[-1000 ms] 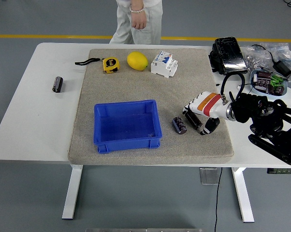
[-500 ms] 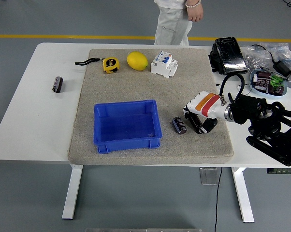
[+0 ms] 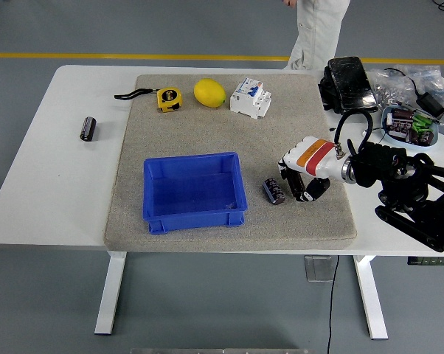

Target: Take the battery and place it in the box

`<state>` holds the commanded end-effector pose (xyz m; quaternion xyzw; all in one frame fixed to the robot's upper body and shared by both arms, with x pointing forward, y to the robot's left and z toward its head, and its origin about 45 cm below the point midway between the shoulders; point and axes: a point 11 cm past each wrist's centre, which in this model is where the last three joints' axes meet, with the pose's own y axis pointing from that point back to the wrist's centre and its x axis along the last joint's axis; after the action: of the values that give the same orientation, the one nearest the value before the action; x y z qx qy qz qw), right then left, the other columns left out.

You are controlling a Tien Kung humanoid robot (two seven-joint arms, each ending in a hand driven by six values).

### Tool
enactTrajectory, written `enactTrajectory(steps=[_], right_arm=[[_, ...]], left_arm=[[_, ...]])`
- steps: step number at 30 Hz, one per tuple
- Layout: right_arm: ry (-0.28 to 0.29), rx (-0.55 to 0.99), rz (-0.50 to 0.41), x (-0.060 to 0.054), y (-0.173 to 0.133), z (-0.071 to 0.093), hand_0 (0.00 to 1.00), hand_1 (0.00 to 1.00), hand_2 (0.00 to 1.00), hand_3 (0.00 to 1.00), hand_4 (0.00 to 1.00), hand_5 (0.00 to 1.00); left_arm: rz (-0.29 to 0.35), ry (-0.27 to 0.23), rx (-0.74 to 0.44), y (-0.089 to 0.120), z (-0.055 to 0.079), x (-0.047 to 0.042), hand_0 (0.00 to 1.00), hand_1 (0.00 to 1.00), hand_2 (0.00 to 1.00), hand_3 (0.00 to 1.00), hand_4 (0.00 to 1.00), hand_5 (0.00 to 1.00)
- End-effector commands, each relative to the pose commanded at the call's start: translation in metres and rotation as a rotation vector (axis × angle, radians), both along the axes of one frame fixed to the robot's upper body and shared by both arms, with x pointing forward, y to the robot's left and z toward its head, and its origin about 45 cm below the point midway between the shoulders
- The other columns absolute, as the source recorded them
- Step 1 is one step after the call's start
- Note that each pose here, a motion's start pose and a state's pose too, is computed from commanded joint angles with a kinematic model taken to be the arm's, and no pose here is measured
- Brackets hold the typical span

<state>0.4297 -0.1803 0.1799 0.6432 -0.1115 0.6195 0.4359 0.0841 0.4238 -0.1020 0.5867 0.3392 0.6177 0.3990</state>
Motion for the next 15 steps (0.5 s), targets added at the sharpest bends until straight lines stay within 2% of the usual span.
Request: enactTrajectory(steps=[4,9,15], right_arm=[[-0.011,0.017,0.002,0.001,0.003,0.008,0.501,0.473,0.497,0.488,0.743,0.182],[-0.041,0.089,0.01,-0.001,0.015,0.027,0.503,0.474,0.498,0.489,0.74,0.174],[-0.067,0.225,0.076,-0.017,0.054,0.055,0.518,0.484,0.509,0.497,0.737,0.201]], left_arm=[[-0.003,0.003,0.002,0.001,0.0,-0.0005,0.72,0.714,0.765,0.618,0.631,0.495],[0.0,0.004,0.004,0.002,0.0,-0.0019,0.719,0.713,0.765,0.618,0.631,0.495],[0.0,0.008,0.005,0.002,0.0,-0.0035,0.721,0.712,0.765,0.619,0.632,0.495]])
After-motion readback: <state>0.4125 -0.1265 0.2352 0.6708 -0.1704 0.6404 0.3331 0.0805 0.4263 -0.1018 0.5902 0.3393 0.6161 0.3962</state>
